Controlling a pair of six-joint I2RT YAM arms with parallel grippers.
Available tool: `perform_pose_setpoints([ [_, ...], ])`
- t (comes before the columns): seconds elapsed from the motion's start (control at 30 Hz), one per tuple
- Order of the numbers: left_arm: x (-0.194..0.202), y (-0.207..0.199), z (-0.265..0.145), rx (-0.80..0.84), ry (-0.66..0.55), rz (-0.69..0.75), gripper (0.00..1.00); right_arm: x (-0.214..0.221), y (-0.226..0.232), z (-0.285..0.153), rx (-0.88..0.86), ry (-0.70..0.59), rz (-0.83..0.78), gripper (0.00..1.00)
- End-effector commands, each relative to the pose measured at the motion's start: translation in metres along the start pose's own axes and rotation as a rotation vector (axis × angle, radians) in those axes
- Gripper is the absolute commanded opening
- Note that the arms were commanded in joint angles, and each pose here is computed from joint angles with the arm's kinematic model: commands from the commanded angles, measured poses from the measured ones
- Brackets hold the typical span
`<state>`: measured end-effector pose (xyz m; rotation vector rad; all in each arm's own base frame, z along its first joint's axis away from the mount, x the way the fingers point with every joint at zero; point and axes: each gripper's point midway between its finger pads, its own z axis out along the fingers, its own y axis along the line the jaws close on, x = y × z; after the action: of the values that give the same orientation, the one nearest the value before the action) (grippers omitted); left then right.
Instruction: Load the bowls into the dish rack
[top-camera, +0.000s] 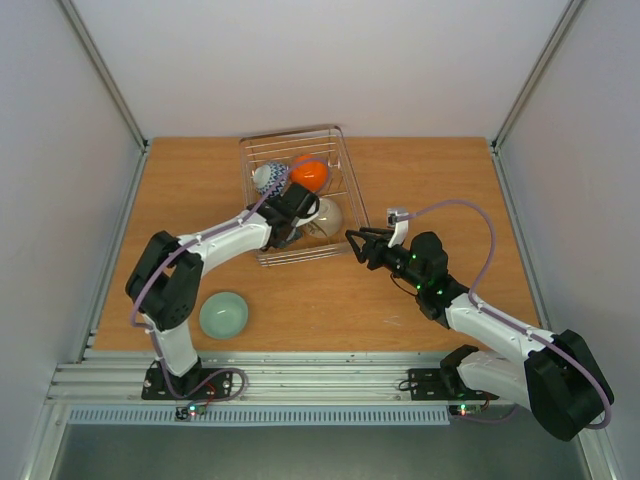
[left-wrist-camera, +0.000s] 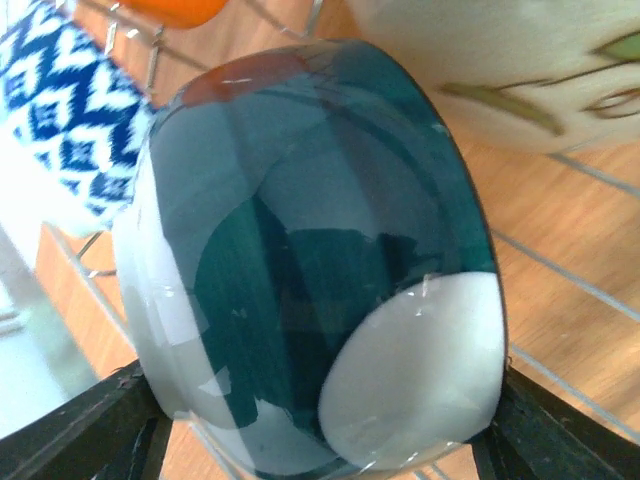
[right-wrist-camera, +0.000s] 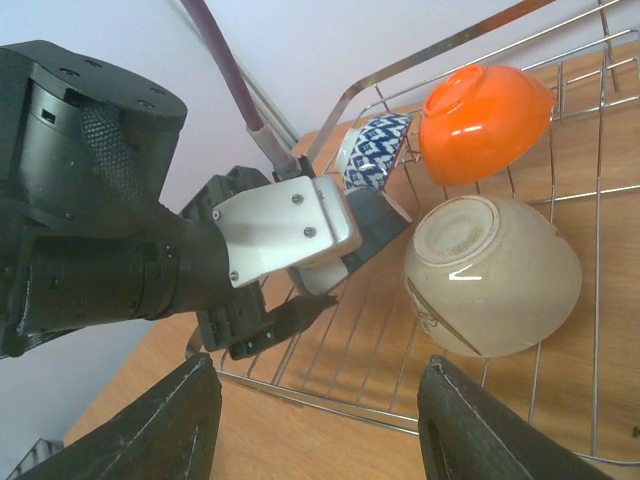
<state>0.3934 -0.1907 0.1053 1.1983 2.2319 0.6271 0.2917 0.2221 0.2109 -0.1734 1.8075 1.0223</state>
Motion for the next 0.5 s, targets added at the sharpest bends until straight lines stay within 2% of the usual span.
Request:
perform_pose_setpoints([
  [0.0,0.012,-0.045,0.016,0.172,0.044,0.037,0.79,-0.003,0.004,-0.003,-0.008,-0.019,-0.002,0.54],
  [0.47,0.021,-0.068,0.027,0.246,0.072,0.054,0.88,-0.004,0.005,-0.005,-0.010,-0.025,-0.005,0.54],
])
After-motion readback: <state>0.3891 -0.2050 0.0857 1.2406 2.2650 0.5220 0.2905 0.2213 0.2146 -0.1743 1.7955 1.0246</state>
